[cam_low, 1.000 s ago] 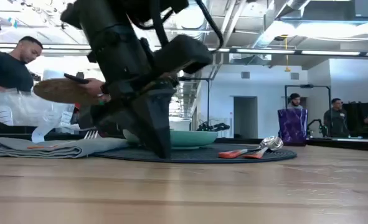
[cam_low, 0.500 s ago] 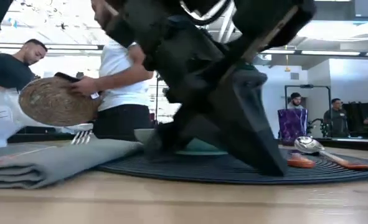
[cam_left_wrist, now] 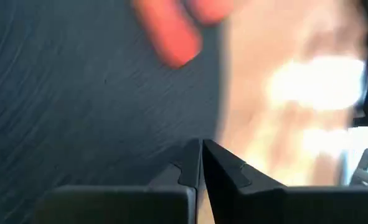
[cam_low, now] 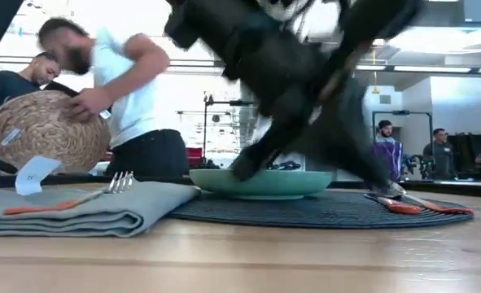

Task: Set table place
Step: Move the gray table napkin to the middle left of the blue placemat, then move the violet glass to the top right of the blue placemat

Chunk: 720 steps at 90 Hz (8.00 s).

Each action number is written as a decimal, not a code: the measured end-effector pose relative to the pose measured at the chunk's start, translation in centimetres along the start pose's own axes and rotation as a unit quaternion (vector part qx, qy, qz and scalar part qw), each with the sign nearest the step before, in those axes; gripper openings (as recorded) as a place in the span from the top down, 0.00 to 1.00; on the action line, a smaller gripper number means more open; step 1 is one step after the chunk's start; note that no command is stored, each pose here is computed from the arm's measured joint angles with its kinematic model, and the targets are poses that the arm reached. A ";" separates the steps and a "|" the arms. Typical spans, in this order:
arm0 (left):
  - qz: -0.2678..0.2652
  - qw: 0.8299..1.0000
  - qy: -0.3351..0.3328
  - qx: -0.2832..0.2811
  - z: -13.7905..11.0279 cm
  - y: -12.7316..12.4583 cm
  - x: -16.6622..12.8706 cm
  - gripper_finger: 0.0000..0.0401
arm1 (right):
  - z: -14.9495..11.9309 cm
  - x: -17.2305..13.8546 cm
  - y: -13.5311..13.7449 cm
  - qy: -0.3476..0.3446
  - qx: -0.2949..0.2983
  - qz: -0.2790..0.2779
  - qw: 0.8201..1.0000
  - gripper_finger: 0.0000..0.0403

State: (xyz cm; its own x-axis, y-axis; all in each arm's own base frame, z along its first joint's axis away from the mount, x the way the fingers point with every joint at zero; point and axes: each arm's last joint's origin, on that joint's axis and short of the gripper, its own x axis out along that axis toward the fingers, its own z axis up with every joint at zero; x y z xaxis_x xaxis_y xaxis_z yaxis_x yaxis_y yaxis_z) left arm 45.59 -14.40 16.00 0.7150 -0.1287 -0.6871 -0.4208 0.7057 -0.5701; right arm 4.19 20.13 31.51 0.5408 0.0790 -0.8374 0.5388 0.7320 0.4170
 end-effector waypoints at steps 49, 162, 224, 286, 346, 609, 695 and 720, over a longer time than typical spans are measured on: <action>0.241 0.964 0.023 0.108 -3.7 -1.6 -9.2 1.00 | 0.0 0.0 0.1 -0.012 -0.025 0.010 1.000 1.00; 0.223 0.949 -0.104 -0.196 -16.7 6.0 -15.0 1.00 | 0.2 0.1 0.4 -0.028 -0.010 0.027 0.999 1.00; 0.211 0.944 -0.144 -0.208 -17.0 6.6 -14.9 1.00 | 0.4 0.1 0.0 -0.038 -0.028 0.009 0.999 1.00; 0.190 0.941 -0.095 -0.263 -17.4 8.4 -13.3 1.00 | 0.5 0.1 0.0 -0.039 -0.029 0.007 0.999 1.00; 0.314 0.902 -0.073 -0.287 -16.1 10.7 -14.3 1.00 | 0.5 0.1 0.0 -0.040 -0.028 0.007 0.999 1.00; 0.078 0.930 -0.360 -0.017 2.6 2.5 -25.2 1.00 | 12.1 0.1 -4.4 -0.332 0.019 -0.074 0.940 1.00; 0.106 0.902 -0.418 -0.030 1.2 15.2 -36.4 1.00 | 19.9 -2.6 -13.3 -0.367 0.240 -0.182 0.880 1.00; 0.086 0.908 -0.411 -0.017 1.1 15.4 -37.0 1.00 | 28.8 -8.4 -17.0 -0.360 0.213 -0.071 0.905 1.00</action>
State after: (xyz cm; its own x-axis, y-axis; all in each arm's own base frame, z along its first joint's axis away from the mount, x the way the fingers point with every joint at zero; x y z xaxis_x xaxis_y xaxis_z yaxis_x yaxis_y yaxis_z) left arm 13.31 1.99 33.14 0.8065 0.5536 -0.2078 -0.5723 0.6428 -0.5092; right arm 9.07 -12.49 41.61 0.6443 -0.5703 -0.5096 0.7536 0.3596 0.5503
